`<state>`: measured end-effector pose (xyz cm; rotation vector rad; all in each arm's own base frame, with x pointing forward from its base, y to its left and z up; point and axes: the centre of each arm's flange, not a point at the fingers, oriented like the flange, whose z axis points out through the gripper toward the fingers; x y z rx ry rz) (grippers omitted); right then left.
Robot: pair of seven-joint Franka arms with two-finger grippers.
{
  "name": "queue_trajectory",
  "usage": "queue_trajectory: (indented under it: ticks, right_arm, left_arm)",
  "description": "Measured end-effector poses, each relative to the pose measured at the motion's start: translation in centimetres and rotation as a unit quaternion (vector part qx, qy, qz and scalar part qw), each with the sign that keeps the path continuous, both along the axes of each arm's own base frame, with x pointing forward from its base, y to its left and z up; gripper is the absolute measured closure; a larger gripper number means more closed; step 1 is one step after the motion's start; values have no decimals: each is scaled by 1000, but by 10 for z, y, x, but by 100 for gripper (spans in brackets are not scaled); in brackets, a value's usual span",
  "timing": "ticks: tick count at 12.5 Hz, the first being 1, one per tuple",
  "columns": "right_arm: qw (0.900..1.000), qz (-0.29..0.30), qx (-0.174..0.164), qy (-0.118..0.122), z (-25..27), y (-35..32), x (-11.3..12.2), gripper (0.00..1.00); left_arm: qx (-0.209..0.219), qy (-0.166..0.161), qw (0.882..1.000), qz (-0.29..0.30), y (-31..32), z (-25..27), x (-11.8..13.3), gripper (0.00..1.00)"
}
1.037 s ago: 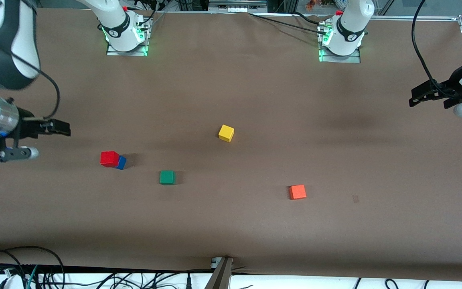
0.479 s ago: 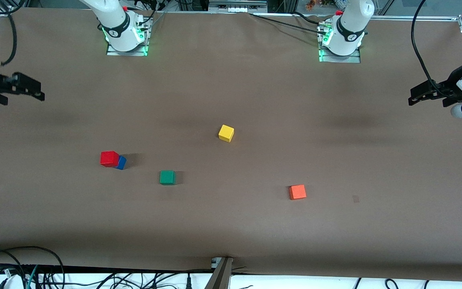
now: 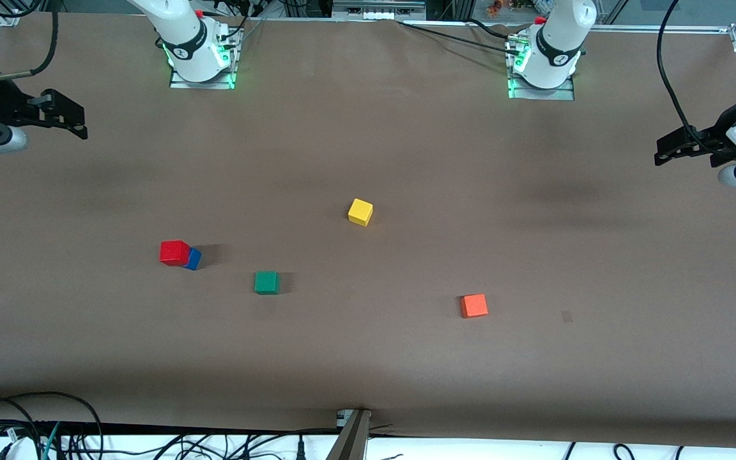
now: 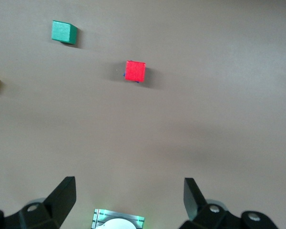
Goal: Pass red block to right arm, stack on blue
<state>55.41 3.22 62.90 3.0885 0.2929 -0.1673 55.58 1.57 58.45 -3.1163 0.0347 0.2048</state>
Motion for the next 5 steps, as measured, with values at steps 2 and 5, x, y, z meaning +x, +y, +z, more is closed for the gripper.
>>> queue_trajectory:
  ticks: [2,5]
  right_arm:
    - [1000,-5,-1,4,-5,-6,3,0]
    - [1000,-5,-1,5,-6,-6,4,0]
  left_arm:
    - [0,0,1000,0,0,0,0,0]
    - [0,0,1000,0,0,0,0,0]
